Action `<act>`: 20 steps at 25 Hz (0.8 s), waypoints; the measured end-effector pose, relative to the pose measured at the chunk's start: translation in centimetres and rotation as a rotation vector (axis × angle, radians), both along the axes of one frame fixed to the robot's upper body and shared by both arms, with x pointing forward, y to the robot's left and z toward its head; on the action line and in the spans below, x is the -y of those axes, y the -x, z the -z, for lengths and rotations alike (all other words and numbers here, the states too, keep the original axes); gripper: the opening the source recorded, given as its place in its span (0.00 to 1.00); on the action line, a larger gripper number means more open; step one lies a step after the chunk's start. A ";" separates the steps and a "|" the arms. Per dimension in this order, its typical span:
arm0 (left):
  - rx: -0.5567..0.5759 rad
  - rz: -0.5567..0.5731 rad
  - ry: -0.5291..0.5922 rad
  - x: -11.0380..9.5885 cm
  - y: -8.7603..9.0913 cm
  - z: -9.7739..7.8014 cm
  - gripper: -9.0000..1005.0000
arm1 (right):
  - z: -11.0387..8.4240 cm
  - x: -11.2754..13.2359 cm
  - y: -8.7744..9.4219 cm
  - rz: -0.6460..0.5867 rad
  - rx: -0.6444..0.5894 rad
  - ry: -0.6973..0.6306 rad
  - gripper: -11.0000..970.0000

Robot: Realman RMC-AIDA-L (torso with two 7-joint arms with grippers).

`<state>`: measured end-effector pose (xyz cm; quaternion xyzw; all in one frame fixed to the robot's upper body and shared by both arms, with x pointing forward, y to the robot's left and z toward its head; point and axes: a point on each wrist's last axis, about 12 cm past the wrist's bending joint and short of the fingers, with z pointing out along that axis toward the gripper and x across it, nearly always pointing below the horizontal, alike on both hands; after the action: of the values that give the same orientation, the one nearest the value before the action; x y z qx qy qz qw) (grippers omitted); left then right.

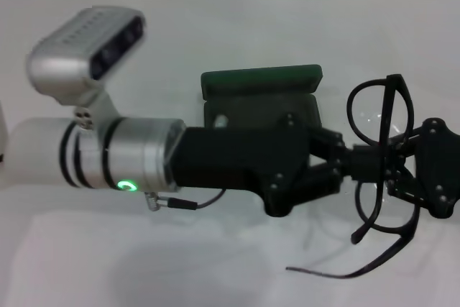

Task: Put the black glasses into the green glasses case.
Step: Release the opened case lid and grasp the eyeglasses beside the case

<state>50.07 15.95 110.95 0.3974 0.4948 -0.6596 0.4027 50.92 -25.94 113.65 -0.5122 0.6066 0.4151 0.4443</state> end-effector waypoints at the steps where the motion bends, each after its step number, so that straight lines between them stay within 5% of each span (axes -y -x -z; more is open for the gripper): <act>1: 0.005 -0.002 0.022 -0.3 0.1 -0.2 0.06 | -0.1 0.1 -0.1 0.007 -0.019 0.020 0.11; 13: 0.011 -0.105 0.105 -3.4 1.0 0.0 0.06 | -5.5 -0.6 -2.9 0.266 -0.424 0.596 0.11; 20: 0.009 -0.117 0.098 -3.8 1.1 0.2 0.06 | -7.0 -2.9 -4.7 0.301 -0.452 0.785 0.11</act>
<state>48.93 19.72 110.72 0.3508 0.4823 -0.6566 0.4618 55.62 -23.03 120.70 -0.4445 0.8666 0.1864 0.1293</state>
